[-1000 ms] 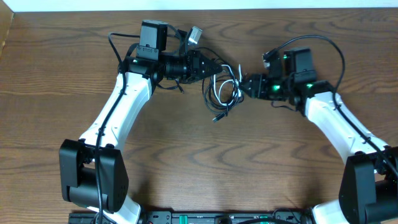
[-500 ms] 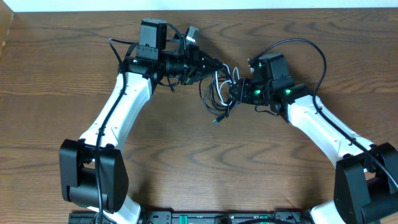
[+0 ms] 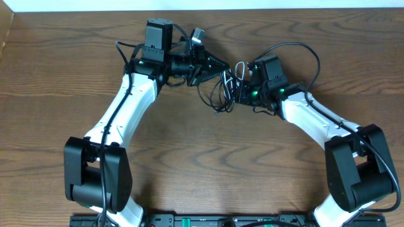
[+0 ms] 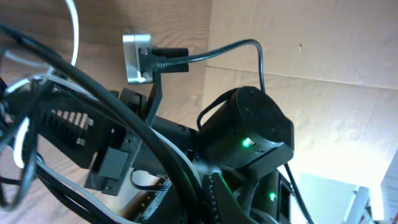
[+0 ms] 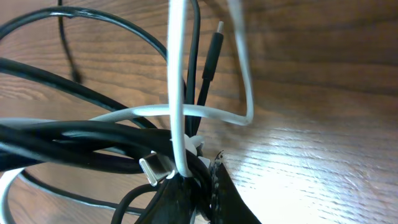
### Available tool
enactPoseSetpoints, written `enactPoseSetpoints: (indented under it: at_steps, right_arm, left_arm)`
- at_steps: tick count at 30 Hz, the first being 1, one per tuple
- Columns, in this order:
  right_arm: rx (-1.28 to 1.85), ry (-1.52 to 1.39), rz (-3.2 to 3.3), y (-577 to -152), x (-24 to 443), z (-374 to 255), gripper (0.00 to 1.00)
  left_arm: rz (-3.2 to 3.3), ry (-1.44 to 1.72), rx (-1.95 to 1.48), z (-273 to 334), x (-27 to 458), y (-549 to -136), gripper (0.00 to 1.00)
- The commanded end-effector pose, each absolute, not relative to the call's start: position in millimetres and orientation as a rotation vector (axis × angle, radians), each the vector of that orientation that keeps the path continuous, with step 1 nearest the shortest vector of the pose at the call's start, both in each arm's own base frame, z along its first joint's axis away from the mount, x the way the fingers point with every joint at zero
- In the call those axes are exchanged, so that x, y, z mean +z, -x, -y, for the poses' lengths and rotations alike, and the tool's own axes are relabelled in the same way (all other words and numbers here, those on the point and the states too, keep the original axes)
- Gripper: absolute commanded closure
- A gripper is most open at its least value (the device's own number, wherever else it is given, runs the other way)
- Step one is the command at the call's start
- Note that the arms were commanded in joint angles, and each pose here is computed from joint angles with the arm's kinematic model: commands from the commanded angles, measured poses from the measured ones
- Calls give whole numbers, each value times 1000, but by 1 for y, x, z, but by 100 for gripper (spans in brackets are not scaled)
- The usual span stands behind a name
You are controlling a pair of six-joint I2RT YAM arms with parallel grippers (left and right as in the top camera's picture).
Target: Untangle cables
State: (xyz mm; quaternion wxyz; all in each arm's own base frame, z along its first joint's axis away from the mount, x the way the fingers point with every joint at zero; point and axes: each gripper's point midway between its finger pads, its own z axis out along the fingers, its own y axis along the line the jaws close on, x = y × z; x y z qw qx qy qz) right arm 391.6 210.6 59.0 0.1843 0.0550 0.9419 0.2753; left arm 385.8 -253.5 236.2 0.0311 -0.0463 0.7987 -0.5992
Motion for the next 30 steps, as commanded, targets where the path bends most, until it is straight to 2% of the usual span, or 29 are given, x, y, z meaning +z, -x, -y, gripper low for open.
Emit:
enactPoseSetpoints:
  at_steps: [1, 5, 6, 8, 10, 17, 19, 21, 24, 25, 26, 27, 30]
  right_arm:
    - [667, -217, -2724, -388, 42, -174, 99]
    - [671, -198, -2764, -374, 56, -152, 99]
    - [661, -193, -2770, -370, 62, -146, 99]
    - [635, -141, -2783, -354, 80, -136, 99]
    - [627, -121, -2789, -347, 87, -134, 99]
    - [615, -123, -2852, -336, 78, -136, 99]
    - [618, -134, -2855, -335, 77, -137, 97]
    - [627, -141, -2847, -337, 78, -138, 92]
    - [635, -139, -2841, -338, 79, -139, 90]
    - [636, -143, -2841, -338, 79, -139, 84]
    - [635, -146, -2842, -338, 79, -138, 63]
    - [635, -173, -2839, -340, 79, -135, 48]
    - [630, -249, -2819, -348, 84, -120, 42]
  left_arm:
    - [-2288, -185, -1753, 247, 260, -389, 92]
    - [-2461, -24, -1306, 214, 203, -410, 93]
    - [-2565, 74, -1091, 194, 176, -411, 93]
    - [-2780, 268, -593, 143, 126, -393, 92]
    - [-2843, 244, -469, 132, 116, -380, 83]
    - [-2947, 16, -444, 160, 99, -345, 41]
    - [-2949, -13, -447, 167, 99, -341, 37]
    - [-2935, -49, -462, 176, 101, -341, 36]
    - [-2892, -93, -574, 195, 107, -345, 36]
    - [-2868, -110, -640, 204, 111, -347, 36]
    - [-2839, -119, -702, 212, 116, -351, 36]
    - [-2791, -114, -796, 224, 124, -357, 36]
    - [-2723, -127, -871, 238, 134, -366, 36]
